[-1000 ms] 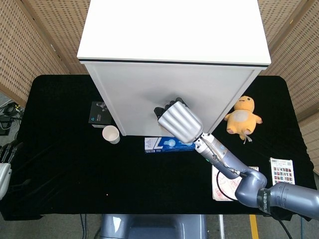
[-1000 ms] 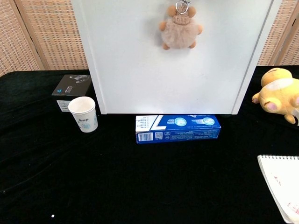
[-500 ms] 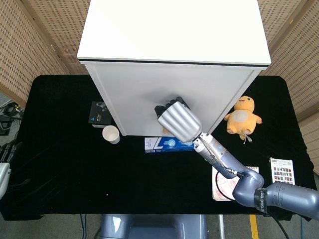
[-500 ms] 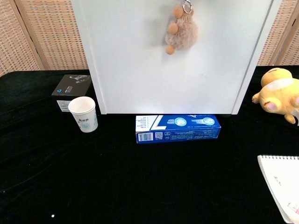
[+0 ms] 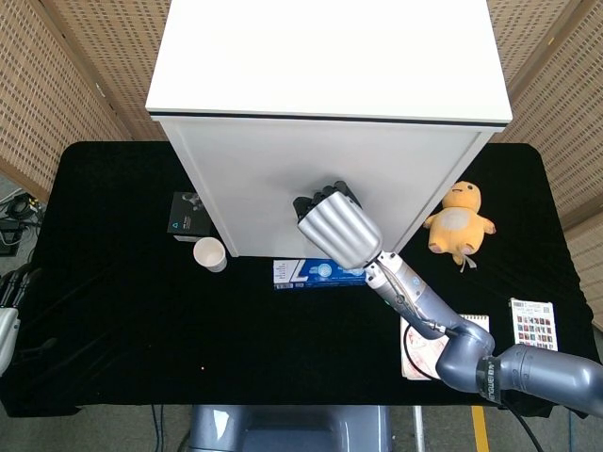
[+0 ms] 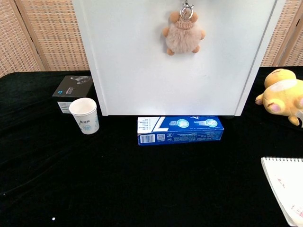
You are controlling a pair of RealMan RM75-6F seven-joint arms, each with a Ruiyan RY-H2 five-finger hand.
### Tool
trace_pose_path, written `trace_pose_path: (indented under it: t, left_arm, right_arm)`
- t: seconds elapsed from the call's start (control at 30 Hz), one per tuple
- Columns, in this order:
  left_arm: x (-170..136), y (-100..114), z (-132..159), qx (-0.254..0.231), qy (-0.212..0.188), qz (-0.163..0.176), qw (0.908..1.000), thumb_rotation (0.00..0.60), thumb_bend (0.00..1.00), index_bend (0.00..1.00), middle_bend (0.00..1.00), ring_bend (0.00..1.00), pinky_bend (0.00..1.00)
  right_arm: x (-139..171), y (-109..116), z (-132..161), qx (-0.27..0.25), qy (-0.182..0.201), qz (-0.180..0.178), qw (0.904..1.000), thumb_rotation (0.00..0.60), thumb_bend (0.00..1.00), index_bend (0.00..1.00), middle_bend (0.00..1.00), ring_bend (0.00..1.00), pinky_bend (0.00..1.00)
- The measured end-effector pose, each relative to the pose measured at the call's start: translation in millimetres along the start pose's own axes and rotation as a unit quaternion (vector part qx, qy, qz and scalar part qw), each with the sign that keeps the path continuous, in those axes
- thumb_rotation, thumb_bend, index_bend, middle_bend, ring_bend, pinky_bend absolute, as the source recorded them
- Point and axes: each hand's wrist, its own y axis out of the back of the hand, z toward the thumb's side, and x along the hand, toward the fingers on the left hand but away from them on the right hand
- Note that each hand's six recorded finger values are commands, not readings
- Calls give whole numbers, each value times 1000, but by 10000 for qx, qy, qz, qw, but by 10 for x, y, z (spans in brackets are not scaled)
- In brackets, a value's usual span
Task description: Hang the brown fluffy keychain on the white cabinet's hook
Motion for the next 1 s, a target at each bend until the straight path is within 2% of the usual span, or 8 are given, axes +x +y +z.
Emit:
trace_pose_path:
  t: [0.37, 0.6, 0.77, 0.93, 1.0]
  left_arm:
    - [-4, -7, 11, 12, -11, -4, 10000, 600, 0, 0, 0, 0, 0]
    - [-8, -5, 14, 13, -17, 1, 10000, 600, 0, 0, 0, 0, 0]
    - [-18, -5, 23, 6, -37, 6, 10000, 600, 0, 0, 0, 0, 0]
    - [-28, -21, 43, 1, -74, -19, 10000, 600, 0, 0, 0, 0, 0]
    - [-31, -20, 49, 2, -85, -12, 10000, 600, 0, 0, 0, 0, 0]
  right_arm:
    - [64, 54, -87, 8, -46, -112, 9999, 600, 413, 745, 944, 914, 1000]
    - [254, 134, -207, 41, -16, -303, 9995, 600, 411, 745, 944, 914, 1000]
    - [487, 143, -232, 83, 312, -443, 9985, 600, 409, 746, 932, 909, 1000]
    - [830, 15, -346, -4, 602, -585, 9965, 600, 402, 688, 849, 834, 993]
    - [977, -79, -422, -3, 674, -566, 9961, 600, 387, 611, 782, 768, 922]
